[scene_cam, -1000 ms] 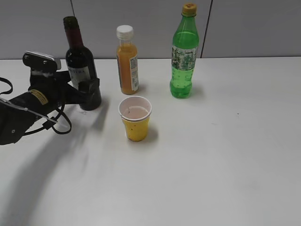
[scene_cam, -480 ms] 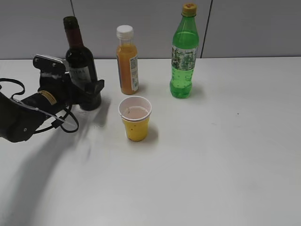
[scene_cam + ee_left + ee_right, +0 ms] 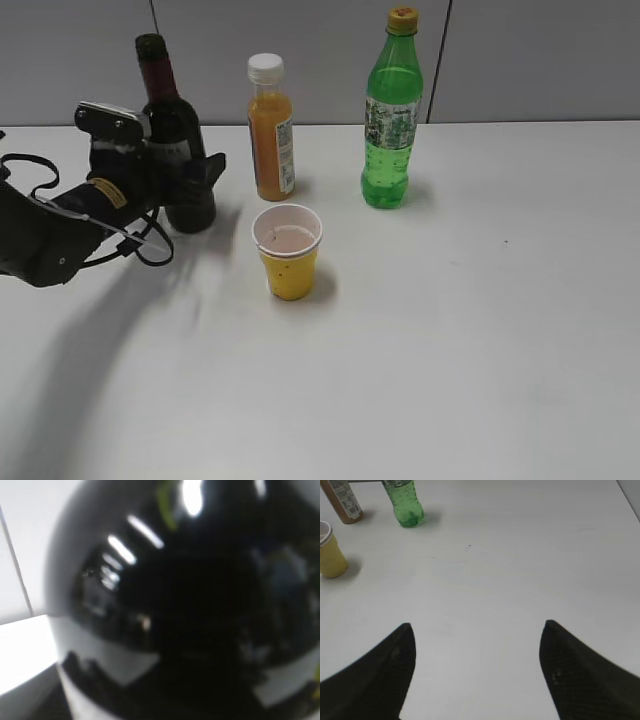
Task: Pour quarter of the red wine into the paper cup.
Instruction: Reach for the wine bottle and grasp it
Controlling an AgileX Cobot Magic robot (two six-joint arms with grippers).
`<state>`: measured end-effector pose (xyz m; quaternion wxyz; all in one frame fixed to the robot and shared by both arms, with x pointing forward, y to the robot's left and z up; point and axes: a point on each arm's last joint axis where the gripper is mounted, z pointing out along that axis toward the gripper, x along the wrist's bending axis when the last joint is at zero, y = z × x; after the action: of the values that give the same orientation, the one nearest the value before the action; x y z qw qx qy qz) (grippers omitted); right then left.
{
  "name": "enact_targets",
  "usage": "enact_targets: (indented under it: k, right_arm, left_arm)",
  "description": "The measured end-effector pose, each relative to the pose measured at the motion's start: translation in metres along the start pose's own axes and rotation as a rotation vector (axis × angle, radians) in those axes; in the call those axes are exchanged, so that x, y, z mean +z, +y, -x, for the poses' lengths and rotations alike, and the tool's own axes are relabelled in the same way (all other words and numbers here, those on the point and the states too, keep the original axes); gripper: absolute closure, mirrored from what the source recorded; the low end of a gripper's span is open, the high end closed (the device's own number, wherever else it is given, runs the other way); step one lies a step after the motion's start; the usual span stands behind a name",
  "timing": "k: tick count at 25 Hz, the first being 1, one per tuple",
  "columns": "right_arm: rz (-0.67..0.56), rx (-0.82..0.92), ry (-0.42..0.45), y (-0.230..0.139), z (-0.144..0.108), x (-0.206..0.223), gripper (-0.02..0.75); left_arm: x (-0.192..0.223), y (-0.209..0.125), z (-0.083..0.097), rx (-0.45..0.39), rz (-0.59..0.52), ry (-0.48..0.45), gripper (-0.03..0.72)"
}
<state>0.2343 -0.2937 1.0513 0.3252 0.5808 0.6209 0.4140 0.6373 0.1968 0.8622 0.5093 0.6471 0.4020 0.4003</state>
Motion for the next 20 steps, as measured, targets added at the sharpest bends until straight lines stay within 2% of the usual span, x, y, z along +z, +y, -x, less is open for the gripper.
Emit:
enact_targets:
  k: [5,10,20]
  right_arm:
    - [0.0,0.0,0.0,0.0,0.0,0.0,0.152]
    - [0.0,0.001,0.0,0.0,0.0,0.0,0.152]
    - [0.0,0.0,0.0,0.0,0.0,0.0,0.152]
  left_arm:
    - [0.0028,-0.0059,0.0006,-0.004,-0.018,-0.004,0.065]
    - [0.0029,-0.0084,0.0012,-0.007,-0.026,-0.008,0.159]
    - [-0.0046,-0.0074,0.0016,-0.016,-0.019,-0.003,0.16]
